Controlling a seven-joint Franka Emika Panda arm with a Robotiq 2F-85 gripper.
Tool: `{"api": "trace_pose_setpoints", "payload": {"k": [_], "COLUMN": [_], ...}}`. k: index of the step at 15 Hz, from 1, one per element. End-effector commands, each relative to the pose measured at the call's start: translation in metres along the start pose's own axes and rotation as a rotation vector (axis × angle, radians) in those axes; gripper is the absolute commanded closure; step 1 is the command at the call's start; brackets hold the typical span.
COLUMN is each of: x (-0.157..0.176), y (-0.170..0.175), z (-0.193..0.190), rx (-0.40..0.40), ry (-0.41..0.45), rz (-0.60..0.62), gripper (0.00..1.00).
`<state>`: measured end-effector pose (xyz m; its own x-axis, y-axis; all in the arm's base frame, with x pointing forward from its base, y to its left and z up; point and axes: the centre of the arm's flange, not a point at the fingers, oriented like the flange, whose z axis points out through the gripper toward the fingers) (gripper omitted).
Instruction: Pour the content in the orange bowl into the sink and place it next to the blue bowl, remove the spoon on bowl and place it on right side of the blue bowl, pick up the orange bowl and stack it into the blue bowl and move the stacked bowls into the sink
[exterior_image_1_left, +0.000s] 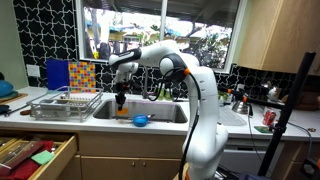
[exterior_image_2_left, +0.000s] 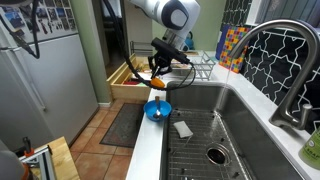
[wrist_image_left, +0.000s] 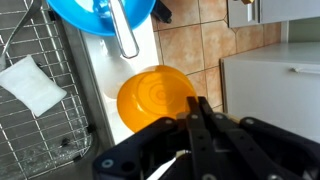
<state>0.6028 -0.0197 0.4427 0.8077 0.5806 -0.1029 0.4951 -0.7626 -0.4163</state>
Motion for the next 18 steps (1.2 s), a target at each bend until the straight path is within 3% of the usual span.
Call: {"api": "trace_pose_setpoints", "payload": {"k": [1,9,18], "x": [-0.001,0.023,0.033], "y": [0.001,-0.017,-0.033], "z": [0.0,0.039,0.081], "rx": [-0.001,-0.13,-0.295], "ry": [0.001,0.1,0.114], "rz": [-0.002,-0.143,-0.249], "gripper": [0.96,0.99,0.99]}}
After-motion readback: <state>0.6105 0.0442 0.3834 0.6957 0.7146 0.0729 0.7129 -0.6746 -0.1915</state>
